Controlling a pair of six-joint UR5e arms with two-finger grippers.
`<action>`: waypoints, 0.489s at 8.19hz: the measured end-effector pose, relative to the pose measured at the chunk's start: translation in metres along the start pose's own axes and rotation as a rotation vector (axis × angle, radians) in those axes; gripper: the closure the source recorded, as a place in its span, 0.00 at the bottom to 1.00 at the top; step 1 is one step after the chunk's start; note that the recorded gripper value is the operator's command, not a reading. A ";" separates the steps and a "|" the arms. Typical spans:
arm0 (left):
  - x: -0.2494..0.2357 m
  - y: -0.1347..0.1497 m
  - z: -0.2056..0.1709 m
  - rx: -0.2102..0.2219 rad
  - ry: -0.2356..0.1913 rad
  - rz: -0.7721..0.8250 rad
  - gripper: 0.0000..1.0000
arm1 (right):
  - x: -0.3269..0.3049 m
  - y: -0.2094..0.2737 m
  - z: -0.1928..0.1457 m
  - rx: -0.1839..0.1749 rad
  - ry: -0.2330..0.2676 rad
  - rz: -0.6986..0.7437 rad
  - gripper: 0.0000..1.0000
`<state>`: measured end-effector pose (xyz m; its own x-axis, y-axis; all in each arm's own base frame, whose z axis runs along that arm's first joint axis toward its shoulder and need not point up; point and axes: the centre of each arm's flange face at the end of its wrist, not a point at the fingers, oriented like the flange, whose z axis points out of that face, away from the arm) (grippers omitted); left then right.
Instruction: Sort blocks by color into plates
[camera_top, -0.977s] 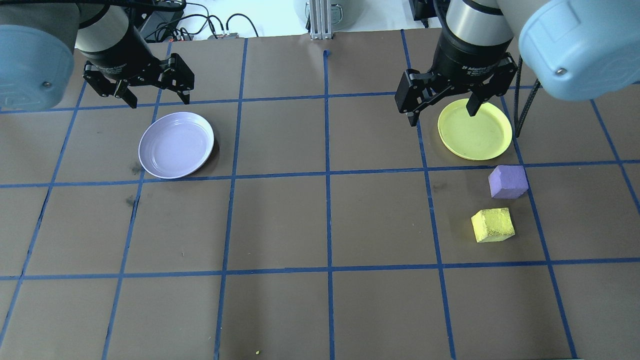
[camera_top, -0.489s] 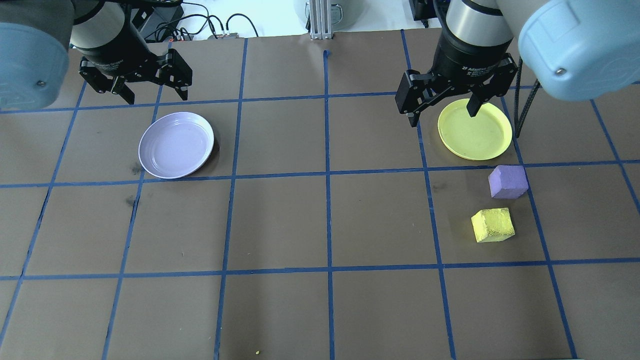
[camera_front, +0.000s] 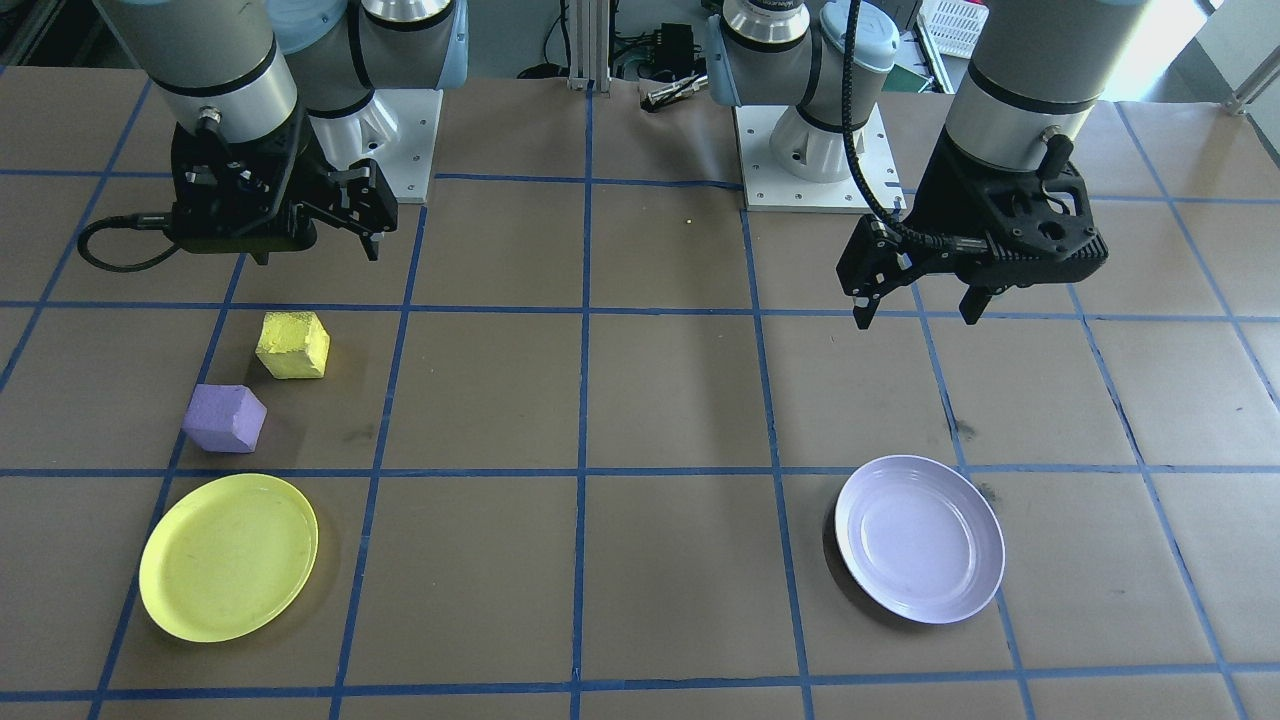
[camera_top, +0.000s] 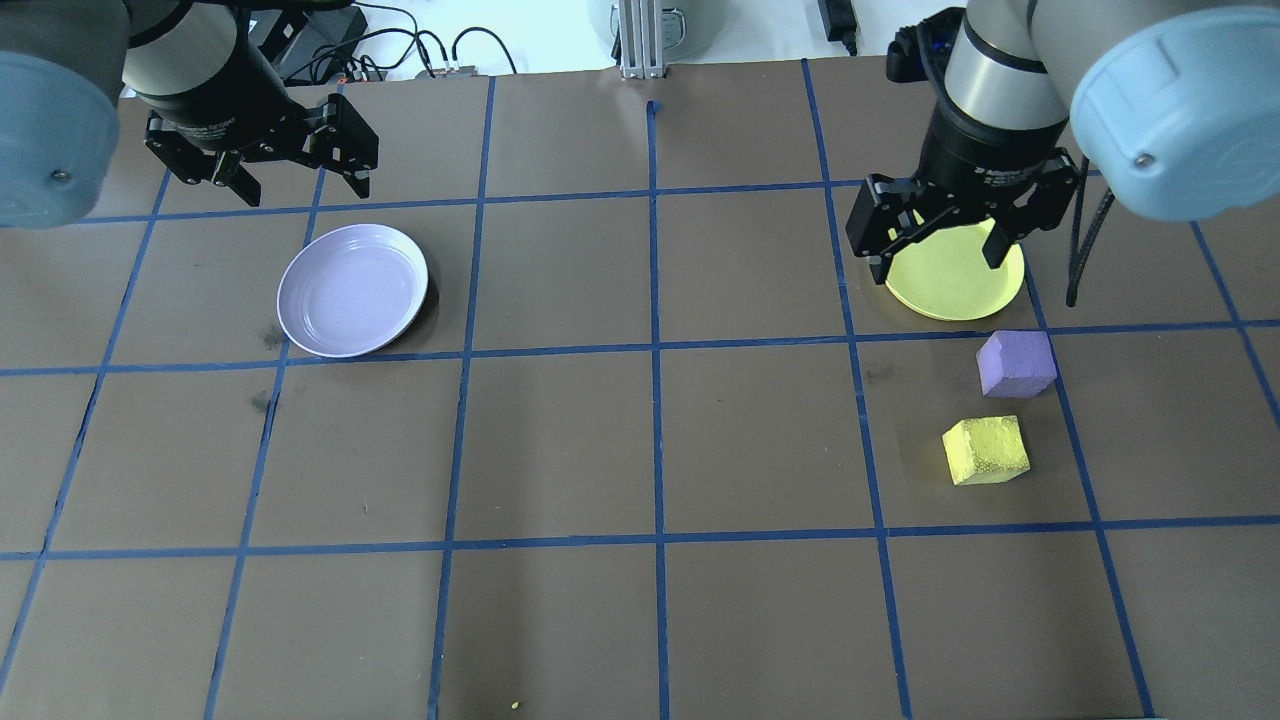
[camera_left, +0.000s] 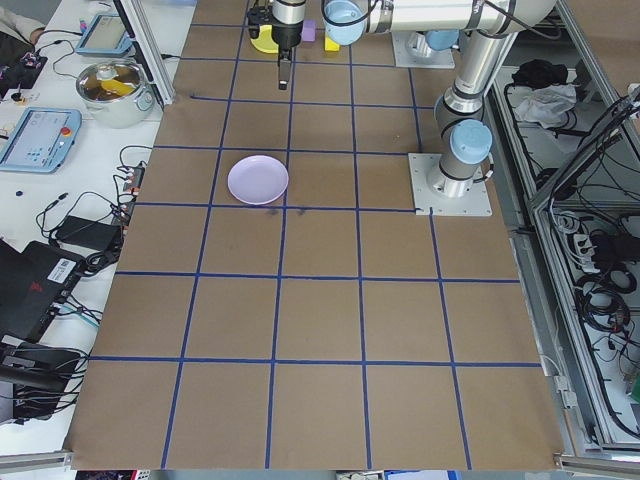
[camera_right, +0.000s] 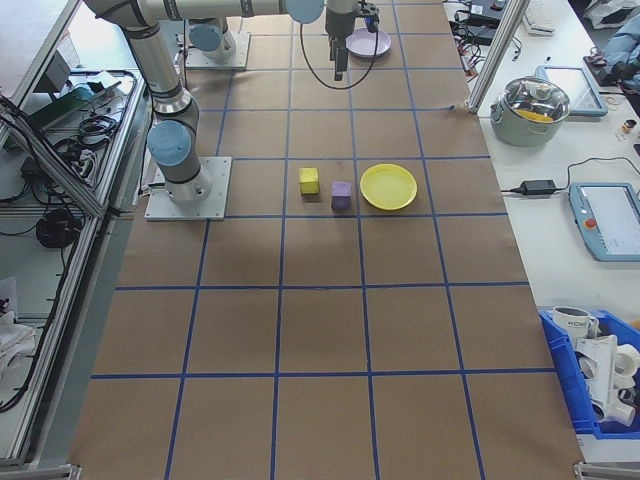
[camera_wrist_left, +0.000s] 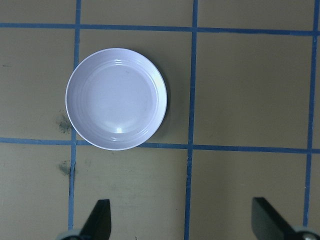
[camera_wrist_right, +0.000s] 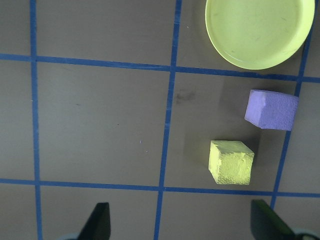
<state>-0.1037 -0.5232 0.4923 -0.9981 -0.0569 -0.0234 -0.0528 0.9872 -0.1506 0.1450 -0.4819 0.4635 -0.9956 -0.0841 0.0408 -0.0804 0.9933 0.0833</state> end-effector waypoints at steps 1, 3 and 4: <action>0.000 0.000 0.000 0.000 0.001 0.000 0.00 | 0.022 0.003 0.021 -0.044 0.023 0.019 0.00; 0.000 0.001 0.000 -0.001 0.002 0.000 0.00 | 0.061 0.011 0.070 -0.108 0.027 0.040 0.00; 0.000 0.001 0.001 -0.002 0.002 0.000 0.00 | 0.081 0.016 0.105 -0.138 0.012 0.037 0.00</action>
<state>-0.1040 -0.5226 0.4912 -0.9982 -0.0565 -0.0218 -0.0527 0.9875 -0.1485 0.0581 -0.4643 0.3636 -0.9971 -0.0491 0.0583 -0.0353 0.9754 0.2174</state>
